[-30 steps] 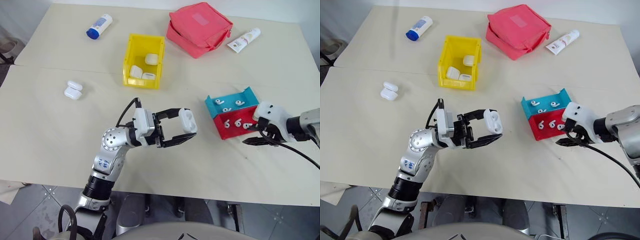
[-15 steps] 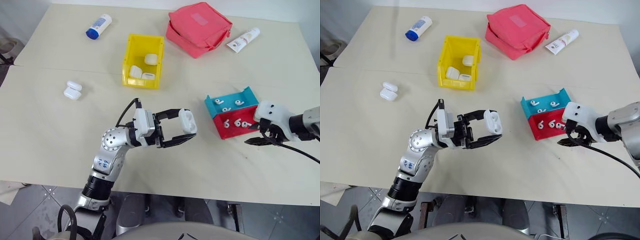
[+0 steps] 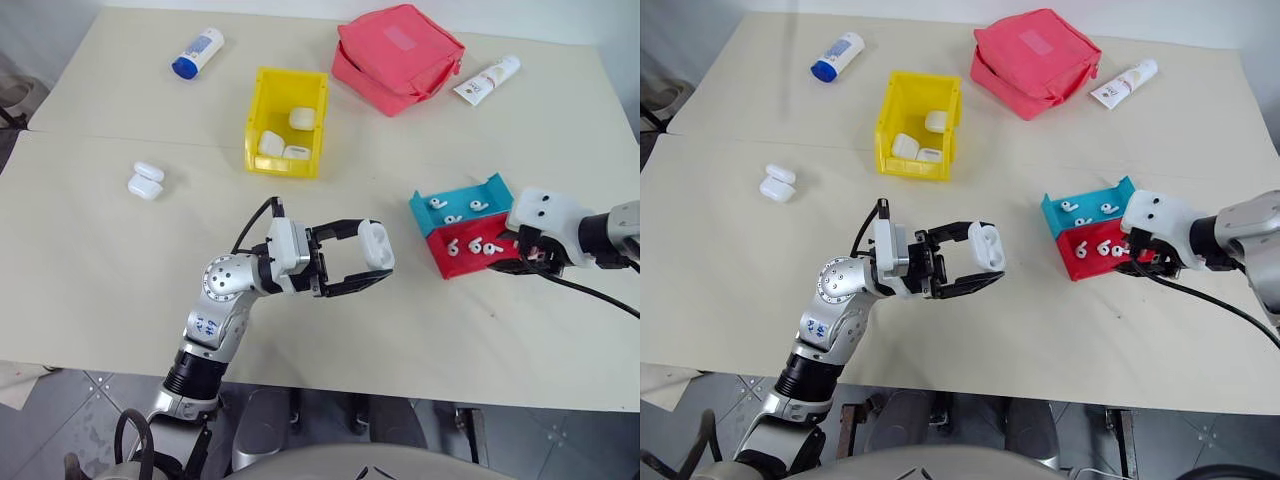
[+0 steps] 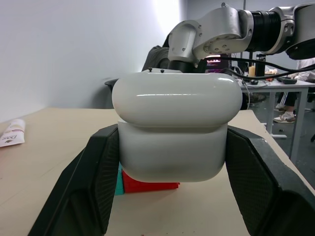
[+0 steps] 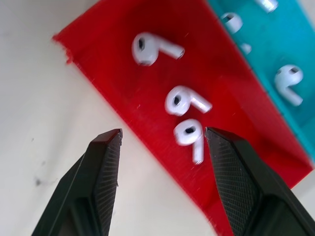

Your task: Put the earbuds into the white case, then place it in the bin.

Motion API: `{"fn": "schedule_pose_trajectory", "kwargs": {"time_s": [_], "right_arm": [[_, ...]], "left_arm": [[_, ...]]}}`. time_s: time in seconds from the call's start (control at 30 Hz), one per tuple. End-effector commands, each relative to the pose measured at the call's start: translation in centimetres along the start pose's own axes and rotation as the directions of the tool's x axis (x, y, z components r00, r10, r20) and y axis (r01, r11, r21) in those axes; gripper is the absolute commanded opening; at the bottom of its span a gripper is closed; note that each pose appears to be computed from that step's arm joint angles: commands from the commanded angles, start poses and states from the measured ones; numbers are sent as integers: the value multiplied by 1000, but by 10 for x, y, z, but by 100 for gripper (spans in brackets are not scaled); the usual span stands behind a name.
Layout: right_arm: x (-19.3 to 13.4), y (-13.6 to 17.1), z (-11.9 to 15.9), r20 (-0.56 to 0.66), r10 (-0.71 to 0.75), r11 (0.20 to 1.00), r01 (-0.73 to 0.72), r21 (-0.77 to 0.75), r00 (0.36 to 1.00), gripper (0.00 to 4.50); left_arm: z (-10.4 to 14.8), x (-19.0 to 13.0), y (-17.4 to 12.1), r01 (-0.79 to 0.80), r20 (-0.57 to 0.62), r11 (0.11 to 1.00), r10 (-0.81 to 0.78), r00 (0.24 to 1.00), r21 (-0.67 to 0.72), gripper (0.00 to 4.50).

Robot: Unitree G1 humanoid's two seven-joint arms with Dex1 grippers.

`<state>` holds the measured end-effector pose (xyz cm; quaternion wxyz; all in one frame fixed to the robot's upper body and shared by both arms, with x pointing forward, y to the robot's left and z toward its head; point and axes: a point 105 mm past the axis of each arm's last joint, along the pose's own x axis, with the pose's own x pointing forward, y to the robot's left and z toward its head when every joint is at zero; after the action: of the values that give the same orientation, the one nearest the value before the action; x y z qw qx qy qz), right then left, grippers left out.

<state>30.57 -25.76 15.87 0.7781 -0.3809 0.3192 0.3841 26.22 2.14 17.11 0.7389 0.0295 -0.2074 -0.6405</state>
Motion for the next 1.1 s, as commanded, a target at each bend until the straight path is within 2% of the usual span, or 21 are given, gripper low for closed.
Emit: {"fn": "schedule_pose_trajectory", "kwargs": {"time_s": [0.03,0.27,0.93,1.03,1.1], "right_arm": [[0,-9,1,-17,-28,999,28,-23,999,280],[10,-15,-6,-73,-2,1000,-1,-31,997,280],[18,-23,-10,-112,34,998,-39,-48,993,280],[19,-23,-10,-109,35,998,-41,-48,993,217],[19,-23,-8,-101,37,998,-42,-48,994,150]], "left_arm": [[11,4,-2,16,37,999,-17,999,31,280],[11,3,-4,6,34,999,-7,999,33,280],[12,0,-4,-24,26,999,23,999,47,280],[12,-1,-4,-26,25,998,25,999,49,280],[12,-1,-4,-26,25,998,25,999,49,280]]}}
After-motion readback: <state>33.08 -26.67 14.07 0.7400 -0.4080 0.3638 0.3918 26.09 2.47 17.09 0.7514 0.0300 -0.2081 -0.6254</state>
